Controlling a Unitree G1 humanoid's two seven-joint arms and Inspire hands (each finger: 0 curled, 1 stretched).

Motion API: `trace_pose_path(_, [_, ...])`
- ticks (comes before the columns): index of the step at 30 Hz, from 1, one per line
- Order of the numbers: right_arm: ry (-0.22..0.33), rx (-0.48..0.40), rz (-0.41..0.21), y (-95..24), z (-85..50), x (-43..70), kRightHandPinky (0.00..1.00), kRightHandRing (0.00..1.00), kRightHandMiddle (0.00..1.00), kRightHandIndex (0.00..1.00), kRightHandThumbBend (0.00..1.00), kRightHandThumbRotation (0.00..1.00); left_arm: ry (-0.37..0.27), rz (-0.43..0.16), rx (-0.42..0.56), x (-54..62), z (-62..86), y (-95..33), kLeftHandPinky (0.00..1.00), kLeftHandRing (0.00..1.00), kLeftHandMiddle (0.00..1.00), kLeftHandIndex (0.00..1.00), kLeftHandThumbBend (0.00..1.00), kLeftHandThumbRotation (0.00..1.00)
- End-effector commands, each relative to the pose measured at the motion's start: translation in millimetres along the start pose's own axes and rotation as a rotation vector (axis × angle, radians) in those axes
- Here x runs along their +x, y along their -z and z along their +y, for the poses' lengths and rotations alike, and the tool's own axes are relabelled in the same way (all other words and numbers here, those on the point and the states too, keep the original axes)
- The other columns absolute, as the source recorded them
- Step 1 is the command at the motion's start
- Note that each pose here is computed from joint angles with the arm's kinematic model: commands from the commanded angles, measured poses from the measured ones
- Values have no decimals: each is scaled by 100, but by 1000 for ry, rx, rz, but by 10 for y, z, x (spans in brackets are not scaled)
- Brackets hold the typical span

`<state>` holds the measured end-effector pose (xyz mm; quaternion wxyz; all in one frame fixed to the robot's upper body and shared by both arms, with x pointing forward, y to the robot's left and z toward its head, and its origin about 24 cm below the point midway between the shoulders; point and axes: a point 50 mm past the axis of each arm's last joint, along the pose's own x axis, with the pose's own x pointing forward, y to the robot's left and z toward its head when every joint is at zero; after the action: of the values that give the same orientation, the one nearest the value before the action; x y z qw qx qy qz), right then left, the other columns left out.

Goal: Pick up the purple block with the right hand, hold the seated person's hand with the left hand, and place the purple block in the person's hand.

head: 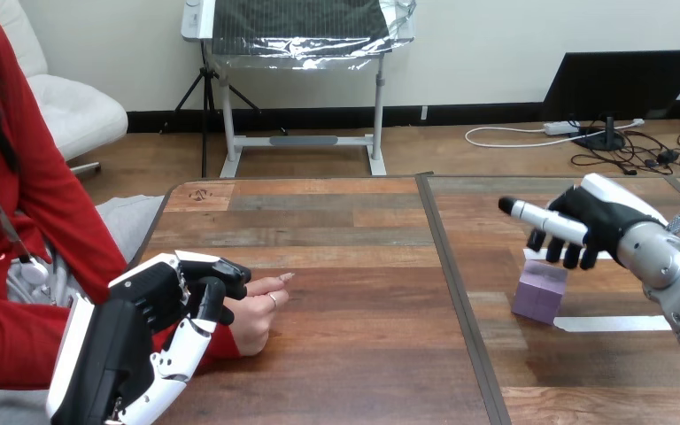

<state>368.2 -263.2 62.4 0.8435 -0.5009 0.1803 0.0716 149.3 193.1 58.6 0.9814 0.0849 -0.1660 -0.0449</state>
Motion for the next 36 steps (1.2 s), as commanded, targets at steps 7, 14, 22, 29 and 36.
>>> trace_pose_path(7, [153, 71, -76, -193, -287, 12, 35, 35, 40, 44, 74, 100, 7, -79, 13, 116, 28, -89, 47, 60, 63, 52, 26, 56])
trace_pose_path(14, [193, 117, -90, -227, -327, 12, 35, 36, 41, 43, 79, 100, 4, -72, 14, 102, 31, -89, 47, 60, 63, 53, 26, 56])
trace_pose_path(22, [224, 166, -100, -233, -346, 8, 35, 36, 41, 43, 76, 100, 6, -72, 8, 92, 28, -87, 47, 59, 62, 53, 26, 57])
trace_pose_path(29, [251, 205, -106, -245, -356, 7, 34, 36, 40, 43, 74, 100, 8, -74, 8, 81, 34, -84, 47, 60, 63, 53, 26, 57])
trace_pose_path(36, [256, 181, -113, -242, -345, 4, 38, 40, 43, 46, 77, 100, 6, -70, 12, 73, 36, -89, 48, 60, 63, 55, 26, 57])
